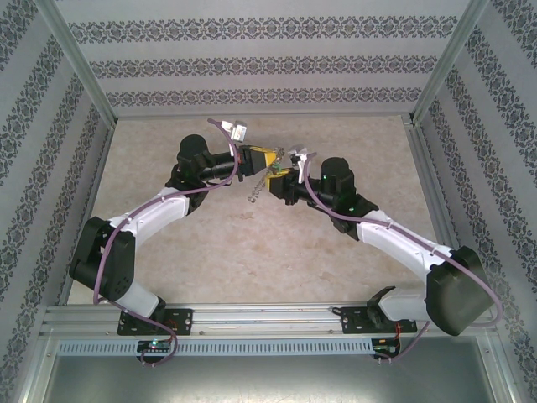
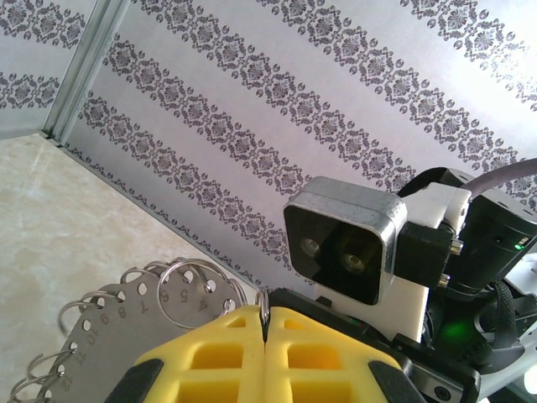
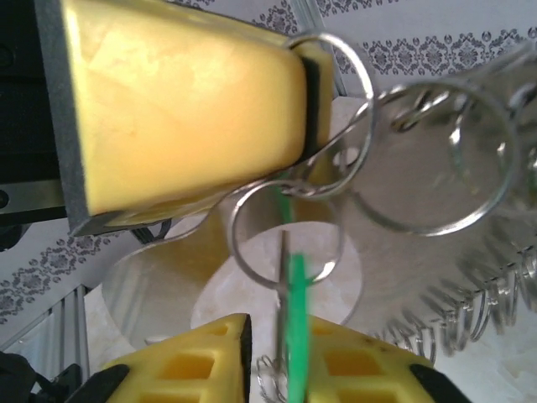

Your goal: Put the keys on the keyring

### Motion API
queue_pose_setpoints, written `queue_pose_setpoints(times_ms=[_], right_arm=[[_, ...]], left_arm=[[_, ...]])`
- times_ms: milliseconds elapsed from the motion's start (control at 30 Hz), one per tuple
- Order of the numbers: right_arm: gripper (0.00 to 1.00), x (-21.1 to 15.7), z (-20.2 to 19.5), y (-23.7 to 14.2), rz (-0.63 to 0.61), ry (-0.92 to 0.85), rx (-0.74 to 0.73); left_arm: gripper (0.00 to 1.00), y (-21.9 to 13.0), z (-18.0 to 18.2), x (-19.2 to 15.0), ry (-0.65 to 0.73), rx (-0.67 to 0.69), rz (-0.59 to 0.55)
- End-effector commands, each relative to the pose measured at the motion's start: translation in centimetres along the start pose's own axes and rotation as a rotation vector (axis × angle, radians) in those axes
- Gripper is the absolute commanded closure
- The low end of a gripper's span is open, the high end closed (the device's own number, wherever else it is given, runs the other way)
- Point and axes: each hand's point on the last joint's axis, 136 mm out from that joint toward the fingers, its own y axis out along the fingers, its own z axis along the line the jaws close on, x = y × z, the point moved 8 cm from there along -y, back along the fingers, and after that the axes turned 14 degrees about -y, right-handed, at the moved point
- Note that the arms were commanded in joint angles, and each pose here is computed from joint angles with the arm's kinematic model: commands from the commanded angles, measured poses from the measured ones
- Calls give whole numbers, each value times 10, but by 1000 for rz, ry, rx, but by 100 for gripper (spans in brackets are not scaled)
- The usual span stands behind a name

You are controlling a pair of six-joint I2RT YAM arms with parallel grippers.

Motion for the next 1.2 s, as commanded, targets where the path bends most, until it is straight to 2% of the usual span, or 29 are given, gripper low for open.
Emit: queue_pose_setpoints(times_ms=[0, 233, 400, 567, 767, 900, 1167], right_arm=[[68, -3, 1, -14, -9, 7, 1], [49, -6, -3, -48, -69, 56, -42], [45, 10, -2, -64, -155, 75, -95], [45, 39, -1, -69, -262, 119, -85], [47, 64, -13, -65, -397, 266, -39], [50, 70, -23, -55, -454, 348, 18], [61, 65, -41, -32, -490, 452, 82]], left_arm=[[100, 3, -16, 7, 79, -53, -35], [100, 3, -15, 6, 81, -53, -38], [100, 3, -12, 4, 80, -50, -45], [100, 1, -9, 3, 76, -33, -62], [100, -2, -6, 3, 66, 3, -118], [100, -5, -4, 3, 47, 13, -164], [100, -6, -2, 3, 16, -21, -203]])
